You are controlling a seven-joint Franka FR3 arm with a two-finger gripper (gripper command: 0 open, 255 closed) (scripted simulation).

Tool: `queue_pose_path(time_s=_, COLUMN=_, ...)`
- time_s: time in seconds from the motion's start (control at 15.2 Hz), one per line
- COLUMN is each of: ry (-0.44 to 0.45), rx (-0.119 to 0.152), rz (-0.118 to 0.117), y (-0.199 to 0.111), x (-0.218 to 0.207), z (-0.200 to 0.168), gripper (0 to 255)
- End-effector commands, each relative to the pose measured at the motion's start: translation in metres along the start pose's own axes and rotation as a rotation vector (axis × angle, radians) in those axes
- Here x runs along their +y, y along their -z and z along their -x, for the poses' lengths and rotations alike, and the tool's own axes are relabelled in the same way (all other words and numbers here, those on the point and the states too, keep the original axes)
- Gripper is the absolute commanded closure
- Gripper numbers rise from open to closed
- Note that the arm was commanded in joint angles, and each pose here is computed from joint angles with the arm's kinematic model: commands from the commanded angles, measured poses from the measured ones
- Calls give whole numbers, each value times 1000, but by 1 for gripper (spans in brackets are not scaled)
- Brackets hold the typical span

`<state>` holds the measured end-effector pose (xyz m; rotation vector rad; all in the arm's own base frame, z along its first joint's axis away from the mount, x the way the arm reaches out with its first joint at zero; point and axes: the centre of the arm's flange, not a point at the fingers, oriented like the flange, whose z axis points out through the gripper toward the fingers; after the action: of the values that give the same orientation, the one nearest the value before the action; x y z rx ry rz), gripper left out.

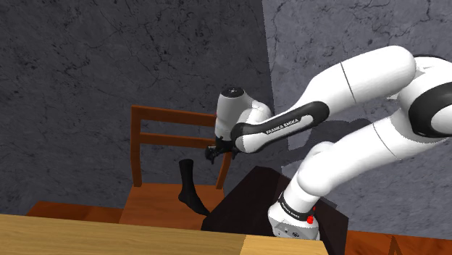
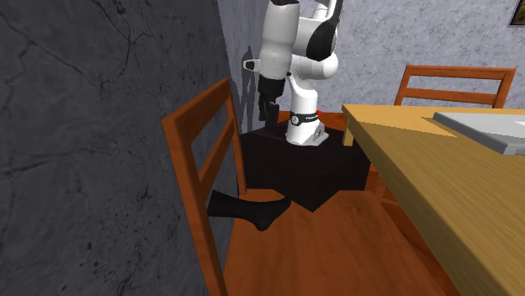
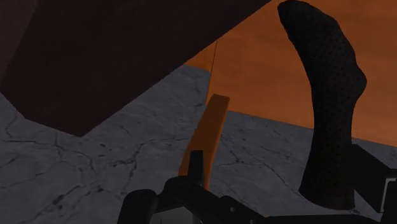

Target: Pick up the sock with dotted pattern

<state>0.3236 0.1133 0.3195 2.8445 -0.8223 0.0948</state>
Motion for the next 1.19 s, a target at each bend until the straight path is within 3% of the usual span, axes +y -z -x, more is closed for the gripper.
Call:
queue_pose_path(time_s=0.0, ry=-38, rx=16, rz=0, y=-24, x=-19, z=3, gripper=0)
queue_pose_path(time_s=0.99, ry=-301, rx=136, rz=35, y=-181, x=-145, z=-13, gripper=0)
queue_pose_path(time_s=1.12, ry=-315, rx=143, rz=37, y=-195, x=-152, z=-15, gripper=0)
